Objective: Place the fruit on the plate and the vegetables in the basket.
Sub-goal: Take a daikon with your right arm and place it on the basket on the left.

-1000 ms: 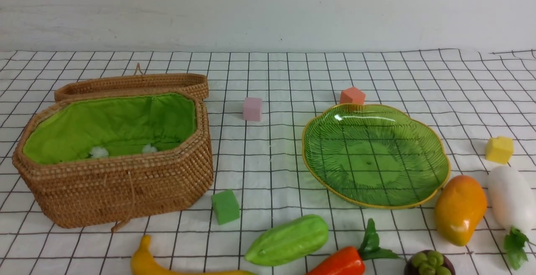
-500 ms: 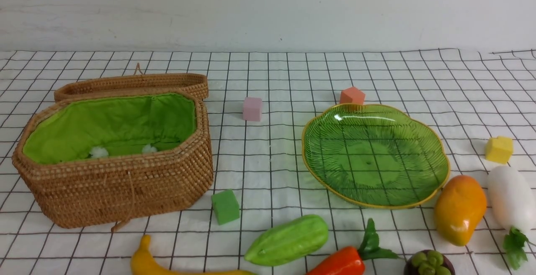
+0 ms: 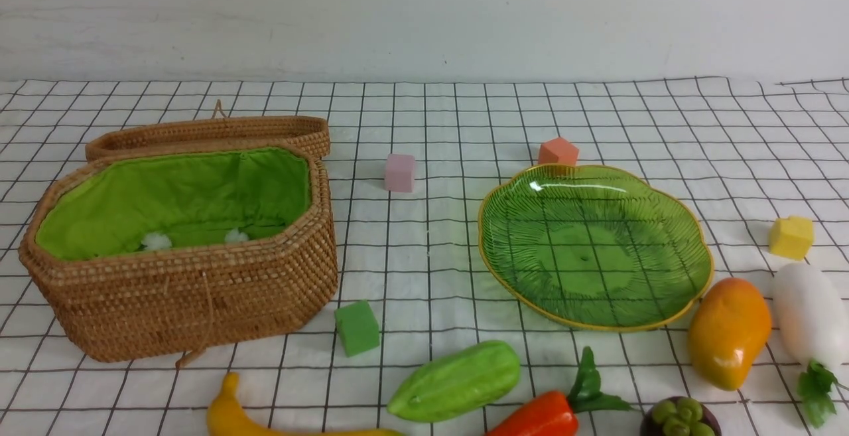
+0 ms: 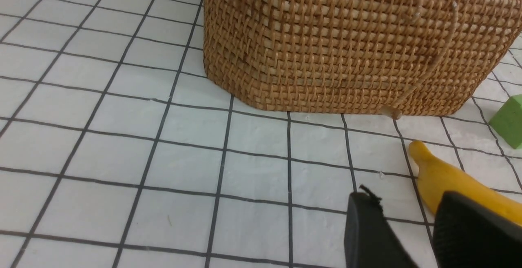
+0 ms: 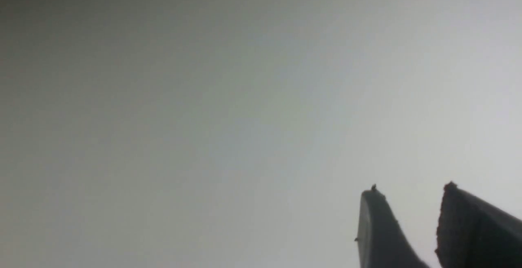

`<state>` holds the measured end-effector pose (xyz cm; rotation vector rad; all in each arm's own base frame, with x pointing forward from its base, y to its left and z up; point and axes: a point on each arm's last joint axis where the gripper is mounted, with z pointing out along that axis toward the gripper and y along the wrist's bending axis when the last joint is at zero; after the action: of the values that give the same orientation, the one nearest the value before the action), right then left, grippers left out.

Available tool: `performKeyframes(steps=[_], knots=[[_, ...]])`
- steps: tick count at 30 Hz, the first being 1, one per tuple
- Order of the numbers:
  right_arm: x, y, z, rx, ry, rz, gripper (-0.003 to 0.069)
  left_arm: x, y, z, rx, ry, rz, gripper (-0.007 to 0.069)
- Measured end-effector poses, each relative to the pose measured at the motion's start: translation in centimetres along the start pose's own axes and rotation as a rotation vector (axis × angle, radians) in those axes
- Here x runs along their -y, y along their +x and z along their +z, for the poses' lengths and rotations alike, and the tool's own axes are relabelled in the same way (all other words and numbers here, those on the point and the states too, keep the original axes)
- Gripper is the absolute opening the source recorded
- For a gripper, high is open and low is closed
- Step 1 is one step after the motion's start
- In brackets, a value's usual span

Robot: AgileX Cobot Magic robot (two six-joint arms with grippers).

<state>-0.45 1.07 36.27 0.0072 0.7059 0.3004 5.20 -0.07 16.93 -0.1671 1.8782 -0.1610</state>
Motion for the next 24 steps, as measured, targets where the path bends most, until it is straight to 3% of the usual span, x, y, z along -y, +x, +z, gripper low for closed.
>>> performKeyframes(steps=[3, 6, 7, 11, 13, 16, 21, 24], knots=[[-0.1, -4.6, 4.2, -0.123, 0.13, 0.034, 0.0244, 0.0, 0.0, 0.0, 0.0, 0.0, 0.0, 0.0239], [1.2, -4.4, 7.5, -0.366, 0.282, -0.033, 0.0244, 0.0, 0.0, 0.0, 0.0, 0.0, 0.0, 0.0239], [1.2, -4.6, 7.5, -0.375, 0.29, -0.036, 0.0244, 0.0, 0.0, 0.0, 0.0, 0.0, 0.0, 0.0239], [4.7, 0.9, 9.8, -0.858, 0.496, -0.236, 0.0244, 0.0, 0.0, 0.0, 0.0, 0.0, 0.0, 0.0239], [5.4, 2.7, 9.9, -0.95, 0.522, -0.254, 0.0244, 0.0, 0.0, 0.0, 0.0, 0.0, 0.0, 0.0239], [7.0, 8.4, 9.3, -1.209, 0.598, -0.165, 0.0244, 0.0, 0.0, 0.0, 0.0, 0.0, 0.0, 0.0239], [7.7, 12.6, 9.4, -1.358, 0.652, -0.026, 0.0257, 0.0, 0.0, 0.0, 0.0, 0.0, 0.0, 0.0239], [8.7, 15.8, 10.7, -1.482, 0.697, 0.001, 0.0318, 0.0, 0.0, 0.0, 0.0, 0.0, 0.0, 0.0239]])
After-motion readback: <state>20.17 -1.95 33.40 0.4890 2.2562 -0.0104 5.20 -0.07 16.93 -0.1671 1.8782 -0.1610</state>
